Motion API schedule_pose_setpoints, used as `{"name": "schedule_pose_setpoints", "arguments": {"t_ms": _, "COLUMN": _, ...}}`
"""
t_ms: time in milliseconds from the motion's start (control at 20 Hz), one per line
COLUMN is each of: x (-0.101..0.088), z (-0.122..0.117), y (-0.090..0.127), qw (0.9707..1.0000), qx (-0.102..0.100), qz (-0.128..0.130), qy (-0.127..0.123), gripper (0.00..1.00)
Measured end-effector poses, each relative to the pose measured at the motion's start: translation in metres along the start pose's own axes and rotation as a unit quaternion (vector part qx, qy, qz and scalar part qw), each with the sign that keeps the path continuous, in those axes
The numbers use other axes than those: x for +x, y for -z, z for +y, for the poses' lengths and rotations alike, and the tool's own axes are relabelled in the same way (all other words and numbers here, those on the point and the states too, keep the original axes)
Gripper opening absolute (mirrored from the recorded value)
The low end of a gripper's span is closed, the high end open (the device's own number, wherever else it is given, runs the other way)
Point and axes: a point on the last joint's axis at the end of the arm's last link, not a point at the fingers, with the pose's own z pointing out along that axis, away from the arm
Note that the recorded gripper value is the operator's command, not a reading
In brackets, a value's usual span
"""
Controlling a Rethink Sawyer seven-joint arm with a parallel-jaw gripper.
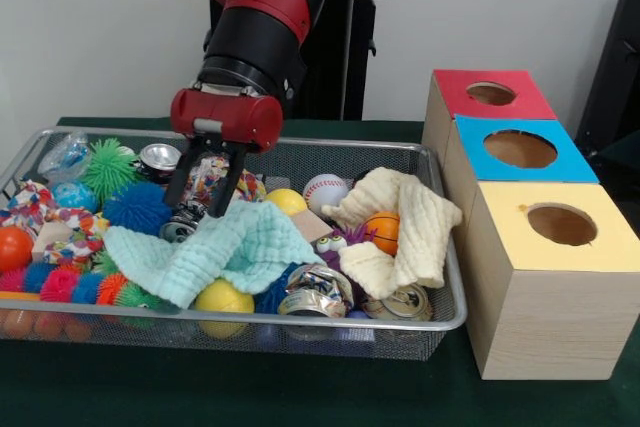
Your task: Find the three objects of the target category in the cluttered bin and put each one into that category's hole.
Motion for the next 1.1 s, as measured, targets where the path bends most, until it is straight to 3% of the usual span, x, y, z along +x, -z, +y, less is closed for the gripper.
{"name": "schedule_pose_setpoints", "arguments": {"t_ms": 700, "x": -0.006, "z": -0.002, "y": -0.003, "qw": 0.9999, "qx": -0.002, "qz": -0.01, "qy": -0.01, "gripper": 1.0}}
{"name": "schedule_pose_setpoints", "arguments": {"t_ms": 900, "x": -0.011, "z": -0.005, "y": -0.008, "qw": 0.9994, "qx": -0.006, "qz": -0.004, "qy": -0.033, "gripper": 1.0}}
{"name": "schedule_pose_setpoints", "arguments": {"t_ms": 1100, "x": -0.013, "z": -0.007, "y": -0.015, "qw": 0.9976, "qx": -0.012, "qz": 0.026, "qy": -0.063, "gripper": 1.0}}
